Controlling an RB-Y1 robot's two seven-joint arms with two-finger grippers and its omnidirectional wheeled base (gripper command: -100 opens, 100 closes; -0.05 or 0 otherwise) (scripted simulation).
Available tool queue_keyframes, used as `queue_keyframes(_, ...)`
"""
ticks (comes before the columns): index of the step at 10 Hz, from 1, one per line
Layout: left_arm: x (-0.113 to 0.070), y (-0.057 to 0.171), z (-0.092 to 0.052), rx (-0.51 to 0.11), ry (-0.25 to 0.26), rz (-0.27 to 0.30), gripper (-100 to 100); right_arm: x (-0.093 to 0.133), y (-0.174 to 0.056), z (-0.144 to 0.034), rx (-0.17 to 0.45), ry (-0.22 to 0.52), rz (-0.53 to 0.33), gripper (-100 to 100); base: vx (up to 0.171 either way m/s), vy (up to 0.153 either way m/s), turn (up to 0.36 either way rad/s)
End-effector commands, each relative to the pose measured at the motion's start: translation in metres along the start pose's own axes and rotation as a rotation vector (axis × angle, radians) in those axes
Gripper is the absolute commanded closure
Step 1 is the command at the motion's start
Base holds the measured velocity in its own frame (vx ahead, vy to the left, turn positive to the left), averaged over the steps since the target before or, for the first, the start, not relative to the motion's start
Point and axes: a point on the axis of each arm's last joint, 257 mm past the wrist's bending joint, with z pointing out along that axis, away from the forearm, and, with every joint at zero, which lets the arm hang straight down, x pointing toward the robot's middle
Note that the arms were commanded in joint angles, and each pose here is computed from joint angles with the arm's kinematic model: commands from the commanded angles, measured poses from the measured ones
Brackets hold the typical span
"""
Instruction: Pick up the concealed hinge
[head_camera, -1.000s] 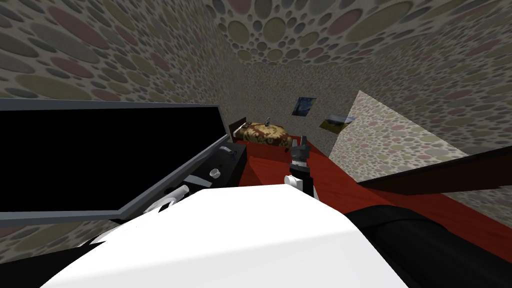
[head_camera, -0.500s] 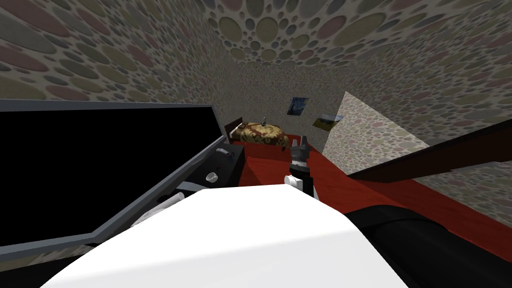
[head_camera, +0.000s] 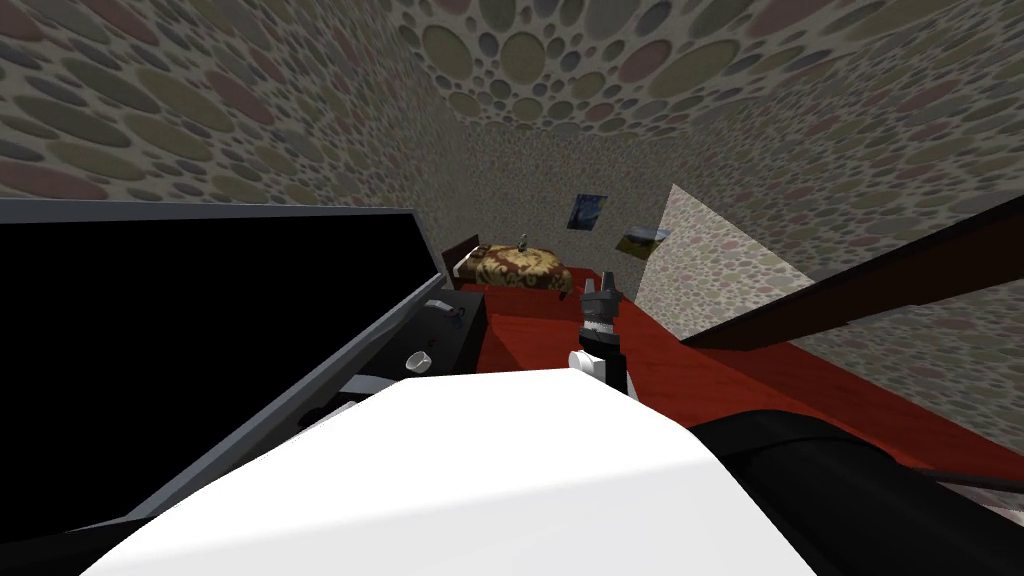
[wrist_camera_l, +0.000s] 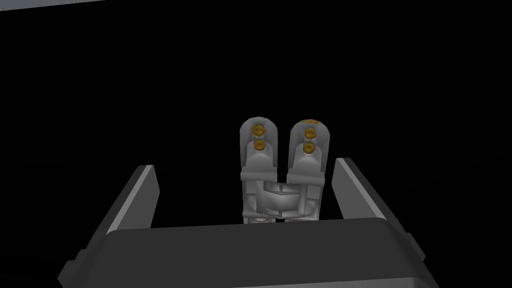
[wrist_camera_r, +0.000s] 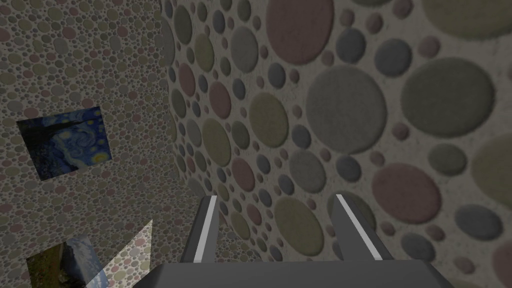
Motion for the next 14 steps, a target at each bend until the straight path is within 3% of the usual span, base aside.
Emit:
queue_keyframes(1, -0.019, 0.006, 0.001, -0.004, -0.014, -0.014, -100, 0.0, 0.0, 0.0, 0.0, 0.0, 0.0, 0, 0.024, 0.023, -0.082)
queue_keyframes(2, -0.018, 0.014, 0.001, -0.011, 0.007, -0.028, -100, 0.0, 0.0, 0.0, 0.0, 0.0, 0.0, 0, 0.028, 0.026, -0.113)
queue_keyframes(3, -0.035, 0.017, 0.002, -0.015, -0.014, -0.034, -100, 0.0, 0.0, 0.0, 0.0, 0.0, 0.0, 0, 0.023, 0.027, -0.085)
queue_keyframes(4, -0.035, 0.027, 0.001, -0.025, 0.003, -0.045, -100, 0.0, 0.0, 0.0, 0.0, 0.0, 0.0, 0, 0.022, 0.032, -0.154)
queue_keyframes(5, -0.05, 0.03, 0.001, -0.031, -0.014, -0.055, -100, 0.0, 0.0, 0.0, 0.0, 0.0, 0.0, 0, 0.021, 0.027, -0.085)
queue_keyframes(6, -0.048, 0.042, 0.001, -0.048, 0.005, -0.071, -100, 0.0, 0.0, 0.0, 0.0, 0.0, 0.0, 0, 0.028, 0.022, -0.161)
queue_keyframes(7, -0.065, 0.045, 0.0, -0.051, -0.015, -0.077, -100, 0.0, 0.0, 0.0, 0.0, 0.0, 0.0, 0, 0.02, 0.024, -0.063)
queue_keyframes(8, -0.056, 0.04, 0.001, -0.047, -0.008, -0.071, -100, 0.0, 0.0, 0.0, 0.0, 0.0, 0.0, 0, 0.005, 0.01, 0.005)
queue_keyframes(9, -0.057, 0.041, 0.001, -0.047, -0.009, -0.073, 100, 0.0, 0.0, 0.0, 0.0, 0.0, 0.0, 0, 0.0, 0.0, 0.0)
queue_keyframes(13, -0.057, 0.041, 0.001, -0.047, -0.009, -0.074, 100, 0.0, 0.0, 0.0, 0.0, 0.0, 0.0, 0, 0.0, 0.0, 0.0)
queue_keyframes(14, -0.057, 0.04, 0.001, -0.047, -0.009, -0.073, 0, 0.0, 0.0, 0.0, 0.0, 0.0, 0.0, 0, 0.0, 0.0, 0.0)
